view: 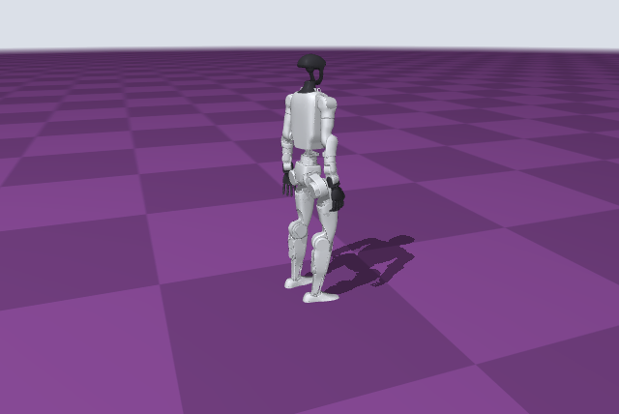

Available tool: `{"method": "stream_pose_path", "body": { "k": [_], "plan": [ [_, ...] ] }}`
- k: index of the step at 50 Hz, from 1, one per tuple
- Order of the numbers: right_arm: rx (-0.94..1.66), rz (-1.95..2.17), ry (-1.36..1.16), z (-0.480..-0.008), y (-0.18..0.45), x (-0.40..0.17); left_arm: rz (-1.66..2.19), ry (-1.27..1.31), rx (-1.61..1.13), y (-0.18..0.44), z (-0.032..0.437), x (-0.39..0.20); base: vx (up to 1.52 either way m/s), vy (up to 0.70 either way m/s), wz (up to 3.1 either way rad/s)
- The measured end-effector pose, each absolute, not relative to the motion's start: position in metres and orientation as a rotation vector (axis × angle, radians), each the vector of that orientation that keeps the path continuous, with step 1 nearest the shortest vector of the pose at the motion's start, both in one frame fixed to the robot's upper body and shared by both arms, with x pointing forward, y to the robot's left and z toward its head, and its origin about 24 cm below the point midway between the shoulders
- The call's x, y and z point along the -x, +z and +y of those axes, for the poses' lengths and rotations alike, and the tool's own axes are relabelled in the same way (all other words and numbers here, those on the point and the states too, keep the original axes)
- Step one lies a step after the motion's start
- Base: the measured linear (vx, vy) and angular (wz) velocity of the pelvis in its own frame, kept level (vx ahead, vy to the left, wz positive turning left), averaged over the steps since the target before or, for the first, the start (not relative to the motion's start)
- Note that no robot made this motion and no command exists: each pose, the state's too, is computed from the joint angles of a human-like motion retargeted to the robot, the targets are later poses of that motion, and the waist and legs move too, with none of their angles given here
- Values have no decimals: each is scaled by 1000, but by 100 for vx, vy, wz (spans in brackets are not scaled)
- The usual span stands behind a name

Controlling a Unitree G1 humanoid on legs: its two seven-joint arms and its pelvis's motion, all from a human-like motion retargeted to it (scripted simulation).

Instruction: Walk run

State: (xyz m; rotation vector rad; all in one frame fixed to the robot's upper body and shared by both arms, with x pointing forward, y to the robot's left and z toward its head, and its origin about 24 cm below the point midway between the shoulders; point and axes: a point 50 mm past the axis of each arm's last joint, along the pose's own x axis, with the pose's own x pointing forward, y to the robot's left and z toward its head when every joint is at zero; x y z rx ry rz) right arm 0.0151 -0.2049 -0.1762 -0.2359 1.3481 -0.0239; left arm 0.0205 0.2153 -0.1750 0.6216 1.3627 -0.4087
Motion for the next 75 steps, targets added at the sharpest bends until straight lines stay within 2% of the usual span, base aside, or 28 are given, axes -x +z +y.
{"method": "stream_pose_path", "body": {
  "k": [9, 25, 33, 50, 65, 75],
  "plan": [
    [174, 1377, -29, -207, -176, -12, 1354, -274, -374, -178, 192, -24, 1, -12, 35],
    [-26, 1381, -139, -204, -177, -11, 1272, -277, -334, -177, 179, -49, -2, -5, 40],
    [22, 1428, -107, -207, -177, -1, 1379, -364, -332, -180, 174, -20, 17, 11, -6],
    [114, 1458, -7, -201, -178, 6, 1397, -425, -374, -181, 170, -12, 11, 5, -18],
    [86, 1490, -46, -195, -178, 14, 1406, -352, -308, -181, 169, -12, 2, 0, -3],
    [99, 1498, -32, -196, -178, 14, 1412, -413, -344, -181, 176, -14, 0, 0, 0]
  ]
}}
